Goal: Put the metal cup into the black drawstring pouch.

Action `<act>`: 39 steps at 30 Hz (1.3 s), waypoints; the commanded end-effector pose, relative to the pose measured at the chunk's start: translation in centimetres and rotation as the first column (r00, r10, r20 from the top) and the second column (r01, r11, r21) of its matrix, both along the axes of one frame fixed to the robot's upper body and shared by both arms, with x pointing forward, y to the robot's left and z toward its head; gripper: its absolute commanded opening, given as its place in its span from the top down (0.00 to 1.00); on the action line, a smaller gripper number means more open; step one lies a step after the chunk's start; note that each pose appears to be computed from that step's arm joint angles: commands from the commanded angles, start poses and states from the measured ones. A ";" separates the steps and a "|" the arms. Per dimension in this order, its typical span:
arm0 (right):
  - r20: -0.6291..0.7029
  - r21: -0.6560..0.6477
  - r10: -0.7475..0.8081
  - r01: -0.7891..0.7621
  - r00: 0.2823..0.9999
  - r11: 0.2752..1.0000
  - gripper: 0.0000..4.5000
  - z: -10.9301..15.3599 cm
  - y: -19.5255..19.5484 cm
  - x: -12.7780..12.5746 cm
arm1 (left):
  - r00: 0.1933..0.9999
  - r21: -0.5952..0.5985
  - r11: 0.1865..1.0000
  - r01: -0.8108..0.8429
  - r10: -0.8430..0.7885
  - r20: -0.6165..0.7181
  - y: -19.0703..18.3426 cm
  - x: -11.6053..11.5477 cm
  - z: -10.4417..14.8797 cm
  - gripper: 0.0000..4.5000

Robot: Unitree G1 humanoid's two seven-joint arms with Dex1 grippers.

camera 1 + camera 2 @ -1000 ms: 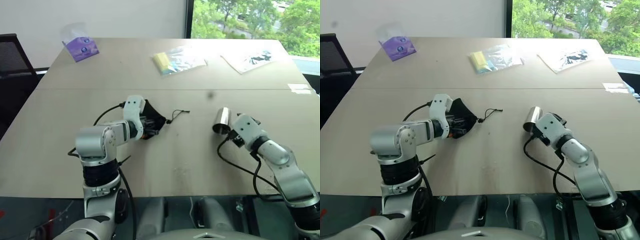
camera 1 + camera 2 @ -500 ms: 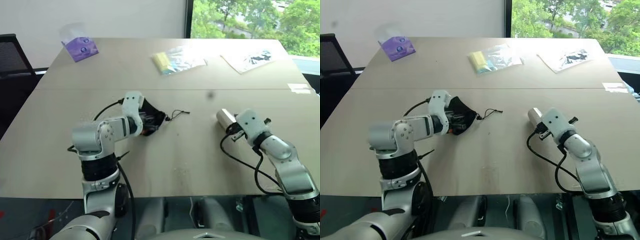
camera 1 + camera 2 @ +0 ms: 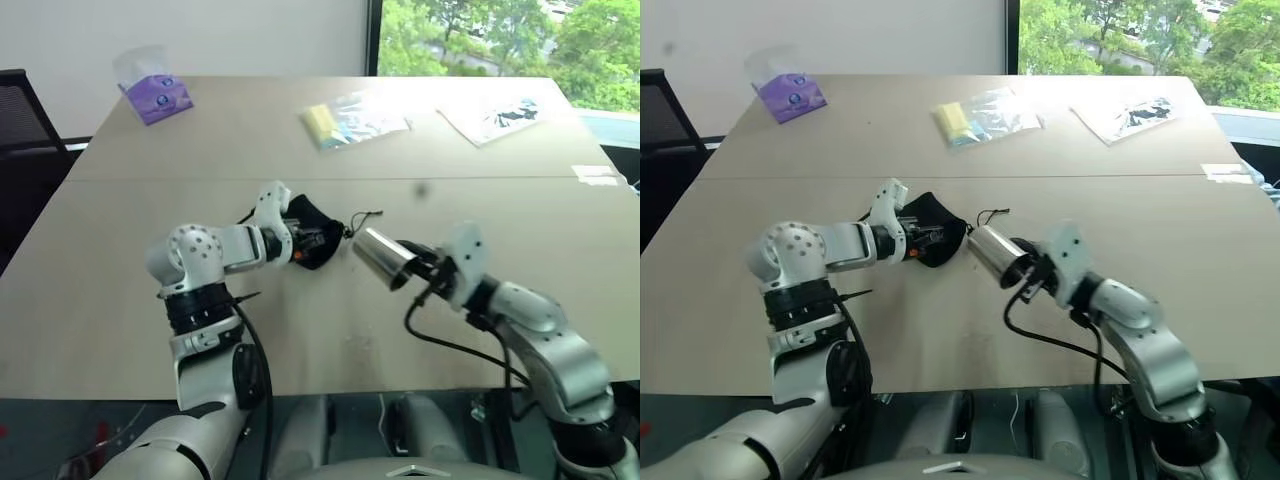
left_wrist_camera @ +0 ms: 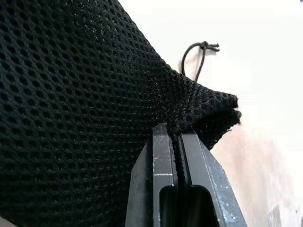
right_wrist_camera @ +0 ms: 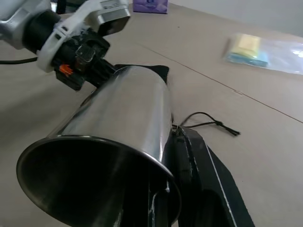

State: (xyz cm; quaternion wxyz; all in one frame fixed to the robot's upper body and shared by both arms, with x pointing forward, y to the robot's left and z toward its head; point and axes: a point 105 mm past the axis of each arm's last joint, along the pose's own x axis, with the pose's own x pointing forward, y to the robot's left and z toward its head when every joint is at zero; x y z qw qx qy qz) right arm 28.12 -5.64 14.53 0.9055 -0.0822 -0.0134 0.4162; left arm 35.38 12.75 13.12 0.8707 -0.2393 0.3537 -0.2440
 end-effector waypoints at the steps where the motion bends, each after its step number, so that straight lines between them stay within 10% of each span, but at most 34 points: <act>1: 0.044 0.026 0.010 -0.011 0.999 1.000 0.99 -0.1 1.8 1.7 | 0.998 0.011 0.998 0.059 -0.059 0.036 -0.6 0.1 1.5 1.00; 9: 0.070 0.054 0.049 -0.053 0.996 0.997 0.99 -1.4 4.5 4.2 | 0.992 0.042 0.993 0.114 -0.116 0.055 -0.8 -0.5 2.3 1.00; 28: 0.201 -0.459 0.226 -0.112 0.953 0.881 0.99 -7.2 6.2 5.2 | 0.958 0.117 0.968 0.223 -0.240 0.155 -2.8 -3.0 3.7 1.00; 33: 0.020 -0.045 0.078 -0.078 0.997 0.996 0.99 -4.1 7.9 6.5 | 0.947 0.110 0.961 0.255 -0.271 0.174 -3.4 -3.3 4.5 1.00; 39: -0.276 0.399 0.101 0.018 0.956 0.917 0.99 -2.2 9.0 7.5 | 0.943 0.046 0.967 0.252 -0.256 0.212 -4.0 -3.1 6.0 1.00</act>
